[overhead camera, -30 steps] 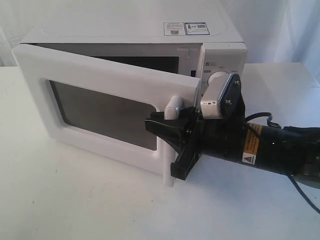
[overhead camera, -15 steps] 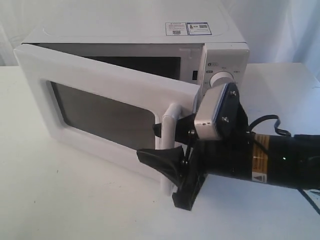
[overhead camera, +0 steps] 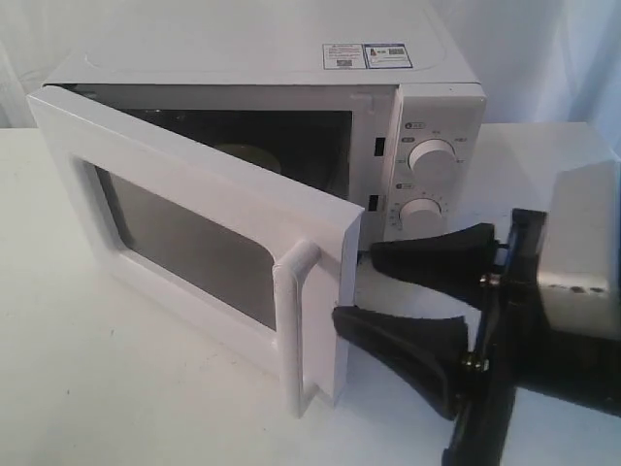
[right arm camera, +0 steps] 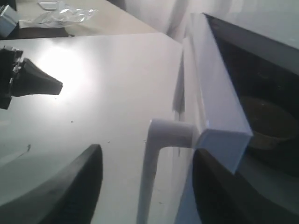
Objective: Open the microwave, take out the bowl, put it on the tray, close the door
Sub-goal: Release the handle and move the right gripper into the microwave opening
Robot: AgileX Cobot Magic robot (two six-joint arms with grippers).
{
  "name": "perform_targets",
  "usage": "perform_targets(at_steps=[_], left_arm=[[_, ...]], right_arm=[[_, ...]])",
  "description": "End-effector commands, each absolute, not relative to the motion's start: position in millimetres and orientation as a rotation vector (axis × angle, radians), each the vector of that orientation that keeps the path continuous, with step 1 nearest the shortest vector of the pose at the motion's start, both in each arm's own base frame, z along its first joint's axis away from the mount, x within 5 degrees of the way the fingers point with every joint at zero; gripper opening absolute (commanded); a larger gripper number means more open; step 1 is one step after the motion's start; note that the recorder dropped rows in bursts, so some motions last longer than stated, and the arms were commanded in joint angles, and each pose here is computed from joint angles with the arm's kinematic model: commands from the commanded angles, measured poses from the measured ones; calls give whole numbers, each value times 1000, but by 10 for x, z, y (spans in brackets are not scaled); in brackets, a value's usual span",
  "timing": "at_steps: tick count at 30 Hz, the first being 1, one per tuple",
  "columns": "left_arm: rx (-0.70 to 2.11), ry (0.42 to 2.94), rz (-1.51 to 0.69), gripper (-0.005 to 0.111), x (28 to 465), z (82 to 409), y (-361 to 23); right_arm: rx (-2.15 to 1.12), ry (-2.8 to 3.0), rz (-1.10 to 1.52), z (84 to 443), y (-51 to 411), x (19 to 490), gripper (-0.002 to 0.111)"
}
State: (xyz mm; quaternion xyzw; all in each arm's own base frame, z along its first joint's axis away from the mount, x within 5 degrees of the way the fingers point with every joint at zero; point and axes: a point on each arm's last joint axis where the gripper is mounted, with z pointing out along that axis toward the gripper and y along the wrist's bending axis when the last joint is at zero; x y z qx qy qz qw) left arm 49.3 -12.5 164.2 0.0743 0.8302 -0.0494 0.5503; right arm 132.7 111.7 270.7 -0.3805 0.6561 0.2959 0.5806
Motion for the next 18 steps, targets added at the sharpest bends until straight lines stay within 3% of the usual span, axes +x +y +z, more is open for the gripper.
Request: perform_targets(at_steps=[1, 5, 12, 18], left_arm=[[171, 1962, -124, 0, 492, 1634, -128], [171, 1962, -124, 0, 492, 1634, -128], [171, 1962, -124, 0, 492, 1634, -128], [171, 1962, -124, 0, 492, 1634, -128]], right_arm=[[-758, 1579, 600, 2777, 970, 1263, 53], [-600, 1657, 440, 2799, 825, 1373, 40], [-650, 1593, 447, 2859, 979, 1636, 2], [-622, 1584, 375, 2735, 1105, 2065, 0]])
